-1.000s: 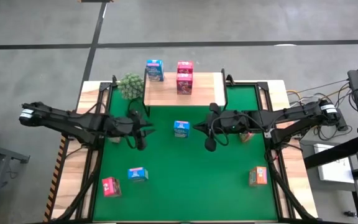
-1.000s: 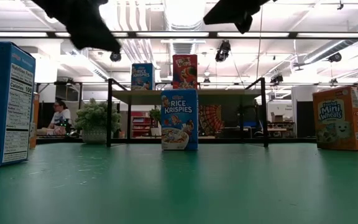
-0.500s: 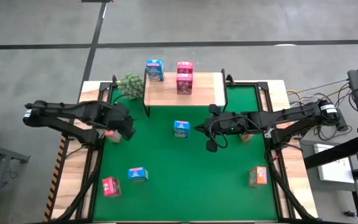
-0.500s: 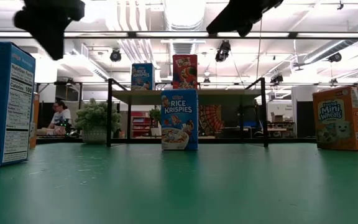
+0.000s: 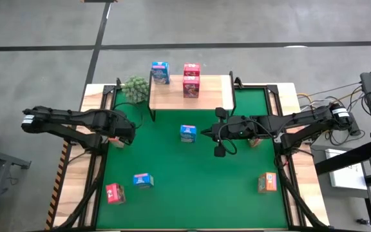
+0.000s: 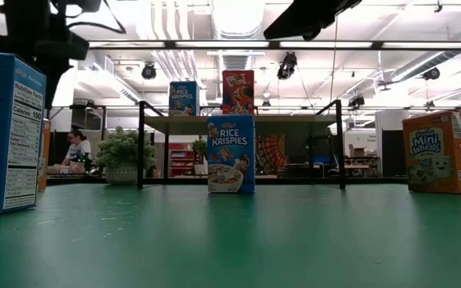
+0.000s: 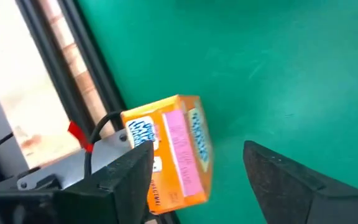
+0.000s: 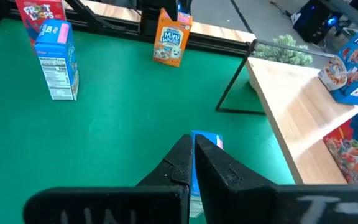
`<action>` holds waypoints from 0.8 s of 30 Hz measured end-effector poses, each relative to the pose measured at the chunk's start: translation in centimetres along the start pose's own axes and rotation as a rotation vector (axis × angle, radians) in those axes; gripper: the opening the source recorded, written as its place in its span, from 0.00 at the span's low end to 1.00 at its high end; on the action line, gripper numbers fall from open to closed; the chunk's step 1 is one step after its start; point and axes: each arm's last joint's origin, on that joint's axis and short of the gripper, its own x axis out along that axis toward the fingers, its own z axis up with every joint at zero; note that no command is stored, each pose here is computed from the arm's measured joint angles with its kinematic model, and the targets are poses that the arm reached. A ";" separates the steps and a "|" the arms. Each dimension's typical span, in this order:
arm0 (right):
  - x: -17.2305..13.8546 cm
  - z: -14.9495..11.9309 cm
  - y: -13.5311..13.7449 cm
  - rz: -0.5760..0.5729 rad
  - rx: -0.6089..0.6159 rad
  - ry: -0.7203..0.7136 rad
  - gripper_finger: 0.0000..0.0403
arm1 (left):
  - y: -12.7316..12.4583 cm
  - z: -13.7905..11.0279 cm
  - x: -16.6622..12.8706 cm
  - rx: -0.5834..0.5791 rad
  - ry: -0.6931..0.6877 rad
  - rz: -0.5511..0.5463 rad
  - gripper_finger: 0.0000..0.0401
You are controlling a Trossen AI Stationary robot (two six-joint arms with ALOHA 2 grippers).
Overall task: Stack cereal on shelf
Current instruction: Put the top left orange cereal box on the shelf
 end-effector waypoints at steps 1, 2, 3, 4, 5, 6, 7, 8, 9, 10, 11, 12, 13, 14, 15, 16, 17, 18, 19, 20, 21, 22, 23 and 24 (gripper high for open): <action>0.0 0.0 0.0 0.001 -0.001 0.003 0.02 | 0.0 -0.1 0.3 -0.006 0.004 0.009 0.59; 0.0 -0.1 0.0 0.001 -0.002 0.007 0.02 | 0.1 -0.2 0.5 -0.012 0.008 0.020 0.59; 0.0 -0.1 0.0 0.002 -0.003 0.010 0.02 | 0.1 -0.3 0.8 -0.015 0.011 0.030 0.59; 0.0 -0.1 0.0 0.002 -0.006 0.010 0.02 | 0.1 -0.4 1.0 -0.019 0.013 0.038 0.59; 0.0 -0.1 0.0 0.002 -0.011 0.010 0.02 | 0.2 -0.4 1.1 -0.022 0.010 0.043 0.59; 0.0 -0.1 0.0 0.002 -0.014 0.010 0.02 | 0.2 -0.4 1.1 -0.022 0.008 0.047 0.59; 0.0 -0.1 0.0 0.002 -0.017 0.009 0.02 | 0.2 -0.4 1.1 -0.021 0.005 0.050 0.59; 0.0 -0.1 0.0 0.002 -0.017 0.009 0.02 | 0.2 -0.4 1.2 -0.021 -0.001 0.053 0.59; 0.0 -0.1 0.0 0.002 -0.017 0.009 0.02 | 0.2 -0.4 1.1 -0.021 -0.009 0.057 0.59; 0.0 -0.1 0.0 0.002 -0.017 0.009 0.02 | 0.3 -0.4 1.1 -0.018 -0.015 0.066 0.59; 0.0 -0.1 0.0 0.002 -0.017 0.009 0.02 | 0.4 -0.4 1.1 -0.017 -0.019 0.079 0.59; 0.0 -0.1 0.0 0.002 -0.017 0.009 0.02 | 0.5 -0.4 1.1 -0.019 -0.028 0.095 0.59; 0.0 -0.1 0.0 0.002 -0.017 0.009 0.02 | 0.6 -0.5 1.2 -0.024 -0.034 0.105 0.59; 0.0 -0.1 0.0 0.002 -0.017 0.009 0.02 | 0.6 -0.5 1.4 -0.029 -0.033 0.113 0.59; 0.0 -0.1 0.0 0.002 -0.017 0.009 0.02 | 0.7 -0.7 1.7 -0.030 -0.032 0.119 0.59; 0.0 -0.1 0.0 0.002 -0.017 0.009 0.02 | 0.7 -0.8 2.0 -0.031 -0.030 0.123 0.59; 0.0 -0.1 0.0 0.002 -0.017 0.009 0.02 | 0.6 -0.9 2.3 -0.034 -0.030 0.121 0.59; 0.0 -0.1 0.0 0.002 -0.014 0.010 0.02 | 0.6 -0.9 2.6 -0.037 -0.030 0.118 0.59; 0.0 -0.1 0.0 0.002 -0.010 0.009 0.02 | 0.5 -1.0 2.9 -0.038 -0.031 0.115 0.59; 0.0 -0.1 0.0 0.002 -0.006 0.009 0.02 | 0.4 -1.1 3.1 -0.039 -0.032 0.111 0.59; 0.0 -0.1 0.0 0.002 0.000 0.009 0.02 | 0.4 -1.0 3.1 -0.036 -0.029 0.116 0.58; 0.0 -0.1 0.0 0.002 0.002 0.009 0.02 | 0.3 -1.0 3.0 -0.034 -0.031 0.115 0.58; 0.0 -0.1 0.0 0.002 0.002 0.009 0.02 | 0.3 -1.0 3.0 -0.033 -0.033 0.109 0.58; 0.0 -0.1 0.0 0.002 0.002 0.010 0.02 | 0.2 -0.9 3.0 -0.030 -0.034 0.106 0.58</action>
